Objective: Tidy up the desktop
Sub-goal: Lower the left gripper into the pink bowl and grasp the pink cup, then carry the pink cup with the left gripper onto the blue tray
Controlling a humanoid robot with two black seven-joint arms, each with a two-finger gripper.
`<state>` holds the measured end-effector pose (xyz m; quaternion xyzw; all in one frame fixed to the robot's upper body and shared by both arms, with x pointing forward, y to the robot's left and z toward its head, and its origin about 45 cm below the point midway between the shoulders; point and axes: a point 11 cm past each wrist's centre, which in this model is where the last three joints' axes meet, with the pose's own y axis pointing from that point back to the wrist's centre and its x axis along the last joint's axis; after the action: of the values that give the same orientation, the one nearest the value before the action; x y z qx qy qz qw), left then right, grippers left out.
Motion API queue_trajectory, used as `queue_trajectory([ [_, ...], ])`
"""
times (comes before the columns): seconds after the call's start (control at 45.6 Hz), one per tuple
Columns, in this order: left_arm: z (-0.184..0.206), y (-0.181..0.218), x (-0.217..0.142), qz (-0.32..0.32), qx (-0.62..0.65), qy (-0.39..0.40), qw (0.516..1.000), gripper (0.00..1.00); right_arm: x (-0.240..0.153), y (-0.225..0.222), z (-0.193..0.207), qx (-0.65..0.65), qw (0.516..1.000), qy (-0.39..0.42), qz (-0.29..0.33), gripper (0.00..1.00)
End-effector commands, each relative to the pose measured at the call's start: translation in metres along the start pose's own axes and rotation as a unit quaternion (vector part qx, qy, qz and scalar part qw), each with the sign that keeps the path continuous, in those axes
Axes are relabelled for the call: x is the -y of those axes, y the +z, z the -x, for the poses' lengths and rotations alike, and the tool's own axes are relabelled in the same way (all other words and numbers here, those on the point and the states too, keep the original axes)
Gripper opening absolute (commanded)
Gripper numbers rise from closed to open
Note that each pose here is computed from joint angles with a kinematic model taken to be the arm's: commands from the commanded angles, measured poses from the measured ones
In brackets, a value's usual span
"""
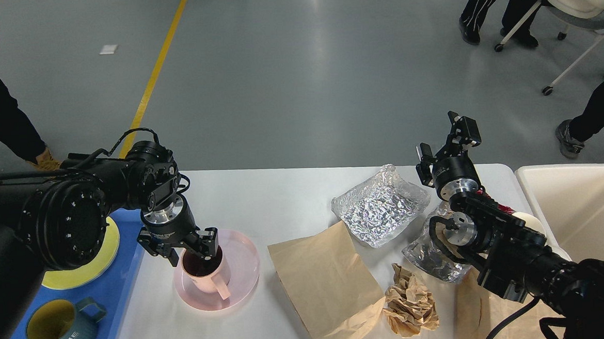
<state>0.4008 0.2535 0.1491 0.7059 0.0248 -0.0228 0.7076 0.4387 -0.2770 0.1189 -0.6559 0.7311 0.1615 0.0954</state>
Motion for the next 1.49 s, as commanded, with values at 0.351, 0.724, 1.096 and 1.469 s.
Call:
queue_trajectory([
  [0.351, 0.002, -0.007, 0.002, -0.013, -0.006, -0.004, 1.000, 0.00, 0.000, 0.000, 0.000, 0.000, 1.000, 0.000, 0.000, 1.00],
  [0.724, -0.034, -0.003, -0.068, 0.004, -0.007, 0.071, 0.997, 0.00, 0.000, 0.000, 0.000, 0.000, 1.000, 0.000, 0.001, 1.00],
  [1.096, -0.015, -0.149, -0.137, 0.028, -0.166, 0.120, 0.978, 0.00, 0.000, 0.000, 0.000, 0.000, 1.000, 0.000, 0.001, 1.00],
  [1.469, 0.070, -0.283, -0.108, 0.000, -0.317, 0.091, 0.944, 0.00, 0.000, 0.000, 0.000, 0.000, 1.000, 0.000, 0.001, 1.00],
])
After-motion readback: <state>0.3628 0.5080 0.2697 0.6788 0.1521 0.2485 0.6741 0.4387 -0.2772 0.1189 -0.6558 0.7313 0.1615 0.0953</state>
